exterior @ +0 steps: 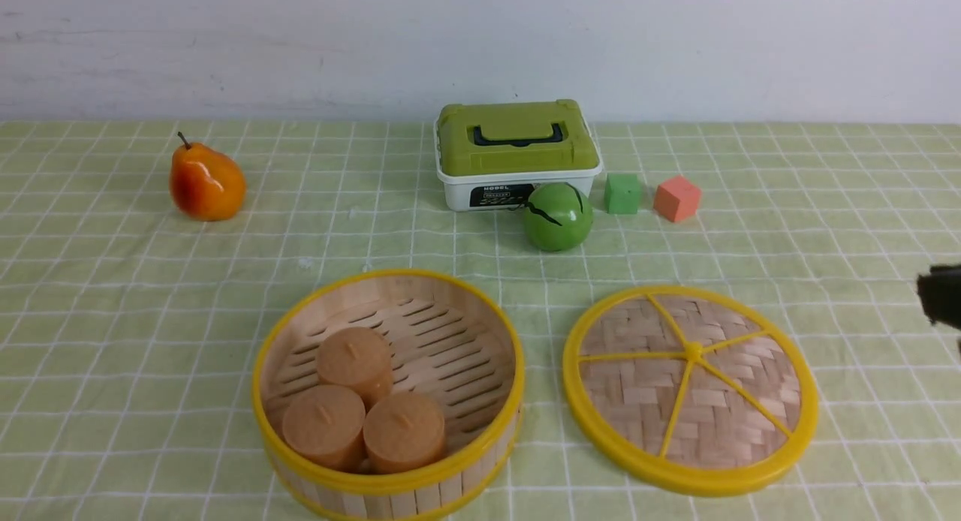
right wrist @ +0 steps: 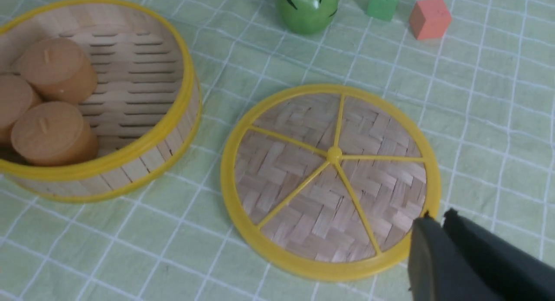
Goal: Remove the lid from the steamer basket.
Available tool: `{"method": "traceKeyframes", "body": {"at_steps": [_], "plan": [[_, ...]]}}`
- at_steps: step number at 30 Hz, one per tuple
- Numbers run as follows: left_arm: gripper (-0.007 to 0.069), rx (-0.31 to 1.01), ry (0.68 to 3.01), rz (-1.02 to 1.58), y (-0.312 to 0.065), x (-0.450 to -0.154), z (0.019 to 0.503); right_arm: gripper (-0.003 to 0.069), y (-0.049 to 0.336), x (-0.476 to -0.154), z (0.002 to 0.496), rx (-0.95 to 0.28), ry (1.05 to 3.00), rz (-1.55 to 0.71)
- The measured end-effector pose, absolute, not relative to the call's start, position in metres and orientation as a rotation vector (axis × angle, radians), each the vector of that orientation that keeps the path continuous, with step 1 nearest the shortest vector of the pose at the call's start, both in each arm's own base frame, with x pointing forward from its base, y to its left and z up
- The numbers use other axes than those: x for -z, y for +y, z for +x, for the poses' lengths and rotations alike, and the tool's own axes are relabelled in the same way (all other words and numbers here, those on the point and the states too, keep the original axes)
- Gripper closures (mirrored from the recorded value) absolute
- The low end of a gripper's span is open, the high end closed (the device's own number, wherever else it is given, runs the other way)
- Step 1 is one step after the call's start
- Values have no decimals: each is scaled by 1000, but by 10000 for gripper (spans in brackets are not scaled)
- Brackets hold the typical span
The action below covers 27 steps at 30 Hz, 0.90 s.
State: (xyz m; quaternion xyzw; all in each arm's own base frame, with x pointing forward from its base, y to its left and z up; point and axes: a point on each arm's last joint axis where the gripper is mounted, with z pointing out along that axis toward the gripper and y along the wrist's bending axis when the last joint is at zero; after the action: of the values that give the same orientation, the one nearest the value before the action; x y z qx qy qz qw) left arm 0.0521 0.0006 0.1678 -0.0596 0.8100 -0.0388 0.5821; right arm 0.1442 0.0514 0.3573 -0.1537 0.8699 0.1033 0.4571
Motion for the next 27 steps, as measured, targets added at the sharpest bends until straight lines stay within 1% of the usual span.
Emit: {"method": "traceKeyframes", "body": {"at_steps": [4, 8, 16, 21, 23, 25, 26, 27], "plan": [[386, 91, 1892, -139, 1, -168, 52, 680, 47, -350, 130, -254, 2122, -376], [386, 91, 1892, -139, 1, -168, 52, 680, 44, -353, 121, -256, 2094, -373], [386, 91, 1892, -139, 1, -168, 52, 678, 44, -353, 119, -257, 2101, -376], [386, 91, 1892, -139, 1, -168, 52, 674, 38, -352, 113, -175, 2108, -407], [386, 91, 1892, -139, 1, -168, 52, 672, 34, -354, 105, -158, 2072, -407], [386, 91, 1892, -139, 1, -168, 52, 671, 28, -355, 86, -160, 1973, -389], [386, 91, 1892, -139, 1, -168, 52, 671, 27, -355, 83, -161, 1955, -385], [386, 91, 1892, -139, 1, -168, 52, 669, 24, -349, 73, -164, 1895, -372]]}}
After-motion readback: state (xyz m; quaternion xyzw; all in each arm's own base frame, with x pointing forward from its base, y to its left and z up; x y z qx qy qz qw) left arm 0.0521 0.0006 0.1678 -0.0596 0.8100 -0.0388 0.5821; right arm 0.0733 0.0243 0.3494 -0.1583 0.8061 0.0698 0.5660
